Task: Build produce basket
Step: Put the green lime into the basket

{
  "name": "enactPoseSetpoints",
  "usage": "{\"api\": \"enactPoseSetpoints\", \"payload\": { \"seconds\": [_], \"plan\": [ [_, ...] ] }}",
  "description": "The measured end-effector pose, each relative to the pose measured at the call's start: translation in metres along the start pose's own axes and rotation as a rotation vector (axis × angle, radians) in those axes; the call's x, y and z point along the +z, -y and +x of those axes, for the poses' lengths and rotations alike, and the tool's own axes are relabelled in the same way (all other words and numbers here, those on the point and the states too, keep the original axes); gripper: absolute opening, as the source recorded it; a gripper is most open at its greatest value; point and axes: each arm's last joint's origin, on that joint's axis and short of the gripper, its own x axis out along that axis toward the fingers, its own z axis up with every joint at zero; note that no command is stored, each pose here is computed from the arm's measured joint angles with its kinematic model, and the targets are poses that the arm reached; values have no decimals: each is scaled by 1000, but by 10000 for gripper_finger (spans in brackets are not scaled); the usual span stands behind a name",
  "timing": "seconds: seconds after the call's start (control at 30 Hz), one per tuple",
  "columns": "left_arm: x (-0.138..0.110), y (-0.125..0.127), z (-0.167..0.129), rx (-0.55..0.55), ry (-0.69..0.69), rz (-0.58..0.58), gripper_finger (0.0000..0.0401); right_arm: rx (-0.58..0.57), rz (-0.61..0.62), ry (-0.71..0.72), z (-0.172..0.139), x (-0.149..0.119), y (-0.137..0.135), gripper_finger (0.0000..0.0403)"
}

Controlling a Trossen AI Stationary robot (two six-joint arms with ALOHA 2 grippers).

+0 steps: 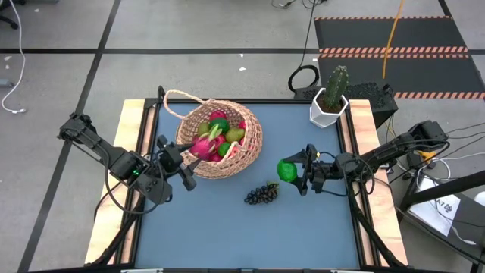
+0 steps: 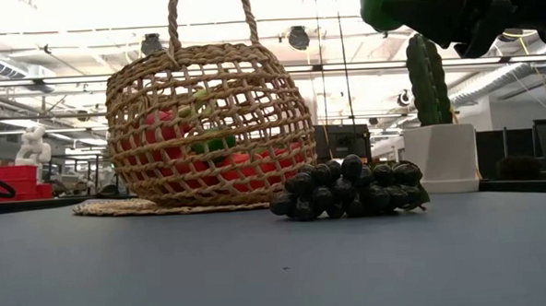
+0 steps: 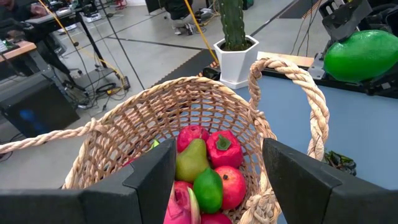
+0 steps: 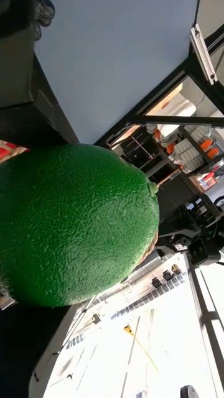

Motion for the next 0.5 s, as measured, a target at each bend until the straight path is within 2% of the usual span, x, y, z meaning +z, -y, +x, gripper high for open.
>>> {"api": "enactPoseSetpoints", "payload": {
  "seconds": [0.3, 0.5],
  "plan": [
    [0, 0, 0, 0, 0, 0, 239, 0, 5, 0, 0, 0, 0, 334],
    [0, 0, 0, 0, 0, 0, 239, 0, 148, 1, 0, 0, 0, 334]
  ]
}}
